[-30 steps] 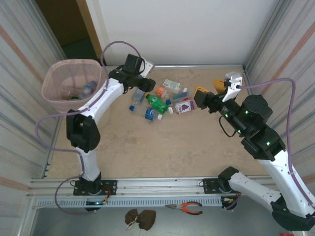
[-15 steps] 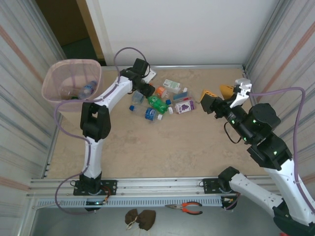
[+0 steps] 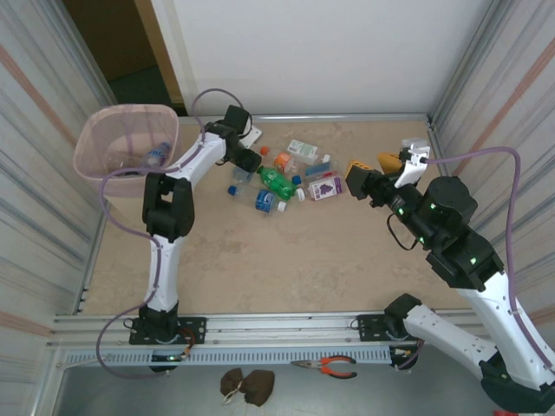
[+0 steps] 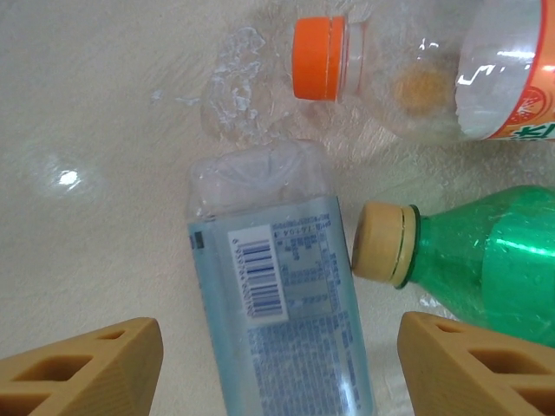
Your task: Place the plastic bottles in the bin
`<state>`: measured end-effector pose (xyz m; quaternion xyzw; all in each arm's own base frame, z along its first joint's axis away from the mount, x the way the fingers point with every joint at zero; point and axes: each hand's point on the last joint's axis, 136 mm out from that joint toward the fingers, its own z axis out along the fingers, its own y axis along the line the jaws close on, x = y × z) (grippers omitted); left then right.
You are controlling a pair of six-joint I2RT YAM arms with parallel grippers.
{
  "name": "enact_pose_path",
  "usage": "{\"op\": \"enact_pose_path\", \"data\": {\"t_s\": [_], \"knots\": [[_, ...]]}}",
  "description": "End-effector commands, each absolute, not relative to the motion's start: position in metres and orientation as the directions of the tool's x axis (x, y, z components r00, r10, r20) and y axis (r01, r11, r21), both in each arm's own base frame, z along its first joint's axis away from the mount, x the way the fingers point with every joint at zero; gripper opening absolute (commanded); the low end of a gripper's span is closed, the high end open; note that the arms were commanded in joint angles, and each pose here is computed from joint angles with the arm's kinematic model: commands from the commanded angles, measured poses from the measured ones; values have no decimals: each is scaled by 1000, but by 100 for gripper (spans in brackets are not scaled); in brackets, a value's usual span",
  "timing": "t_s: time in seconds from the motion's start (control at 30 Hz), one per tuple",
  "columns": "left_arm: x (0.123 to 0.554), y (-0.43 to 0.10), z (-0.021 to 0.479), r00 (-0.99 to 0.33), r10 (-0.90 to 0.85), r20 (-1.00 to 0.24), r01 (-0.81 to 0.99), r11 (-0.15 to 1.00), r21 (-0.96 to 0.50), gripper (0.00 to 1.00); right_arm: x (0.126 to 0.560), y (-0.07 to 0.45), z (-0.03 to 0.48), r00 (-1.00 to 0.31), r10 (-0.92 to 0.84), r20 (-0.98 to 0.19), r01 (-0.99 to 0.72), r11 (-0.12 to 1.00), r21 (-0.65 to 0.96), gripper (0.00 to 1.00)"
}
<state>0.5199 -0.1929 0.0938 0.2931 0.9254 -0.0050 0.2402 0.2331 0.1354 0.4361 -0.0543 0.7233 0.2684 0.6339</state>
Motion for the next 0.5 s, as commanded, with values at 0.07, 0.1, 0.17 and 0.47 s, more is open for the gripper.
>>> {"op": "enact_pose_path", "data": {"t_s": [0.07, 0.1, 0.17, 0.47], "knots": [[522, -195, 80, -736, 524, -428, 549, 832, 75, 73, 235, 134, 434, -191, 283, -940, -405, 849, 338, 78], [522, -196, 78, -738, 525, -424, 551, 832, 70, 73, 236, 134, 433, -192, 282, -940, -402, 851, 338, 78], [522, -196, 73, -744, 527, -412, 553, 831, 65, 73, 237, 134, 431, -194, 282, -940, -399, 852, 338, 78], [523, -195, 60, -757, 525, -389, 548, 835, 60, 68, 241, 135, 423, -205, 271, -940, -389, 859, 332, 78]]}}
